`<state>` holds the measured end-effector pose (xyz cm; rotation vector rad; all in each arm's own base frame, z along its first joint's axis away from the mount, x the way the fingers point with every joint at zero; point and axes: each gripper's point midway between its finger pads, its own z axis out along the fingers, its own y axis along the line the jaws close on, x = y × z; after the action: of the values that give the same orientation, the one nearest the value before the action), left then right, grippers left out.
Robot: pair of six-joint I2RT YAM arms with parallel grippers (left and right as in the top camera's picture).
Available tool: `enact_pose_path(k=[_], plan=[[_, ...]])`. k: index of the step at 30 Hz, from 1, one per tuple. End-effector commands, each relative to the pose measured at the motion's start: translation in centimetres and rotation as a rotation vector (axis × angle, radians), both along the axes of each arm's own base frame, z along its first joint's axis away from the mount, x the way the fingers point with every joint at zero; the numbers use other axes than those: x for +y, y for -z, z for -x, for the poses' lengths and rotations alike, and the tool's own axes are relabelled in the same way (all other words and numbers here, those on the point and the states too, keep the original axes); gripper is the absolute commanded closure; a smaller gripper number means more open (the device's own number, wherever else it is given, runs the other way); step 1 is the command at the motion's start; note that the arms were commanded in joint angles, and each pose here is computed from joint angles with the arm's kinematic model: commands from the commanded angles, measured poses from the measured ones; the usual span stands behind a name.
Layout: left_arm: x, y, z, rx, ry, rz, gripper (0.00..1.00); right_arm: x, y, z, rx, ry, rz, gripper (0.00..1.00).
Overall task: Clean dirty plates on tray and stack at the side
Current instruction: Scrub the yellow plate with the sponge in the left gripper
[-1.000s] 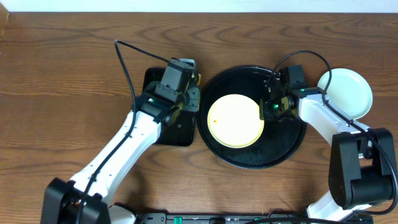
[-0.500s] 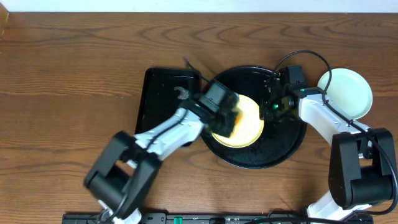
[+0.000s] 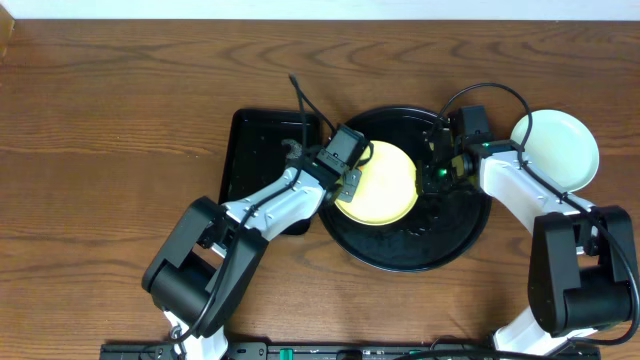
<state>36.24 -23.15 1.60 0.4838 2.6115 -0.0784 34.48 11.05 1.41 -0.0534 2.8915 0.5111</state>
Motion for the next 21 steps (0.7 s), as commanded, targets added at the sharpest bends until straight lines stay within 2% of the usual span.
enact_pose_path(k=[1,5,11,17,21], plan=[[3.5,-1.8,-2.1,-0.088,-0.091,-0.104,0.92,-0.5,-0.1,-0.3,-0.015,0.009,0.048,0.99],[3.2,-6.8,-2.3,-0.169,-0.109,-0.03,0.92,-0.5,-0.1,-0.3,-0.016,0.009,0.048,0.99],[4.9,-13.0,-1.1,-0.237,-0.18,0.058,0.92,-0.5,-0.1,-0.4,-0.017,0.009,0.048,0.99],[7.7,-13.1,-0.3,-0.185,-0.247,0.052,0.92,-0.5,-0.1,-0.3,-0.016,0.009,0.048,0.99],[4.4,-12.3,0.1,-0.099,-0.149,0.209,0.92,-0.5,-0.1,-0.4,-0.017,0.009,0.048,0.99]])
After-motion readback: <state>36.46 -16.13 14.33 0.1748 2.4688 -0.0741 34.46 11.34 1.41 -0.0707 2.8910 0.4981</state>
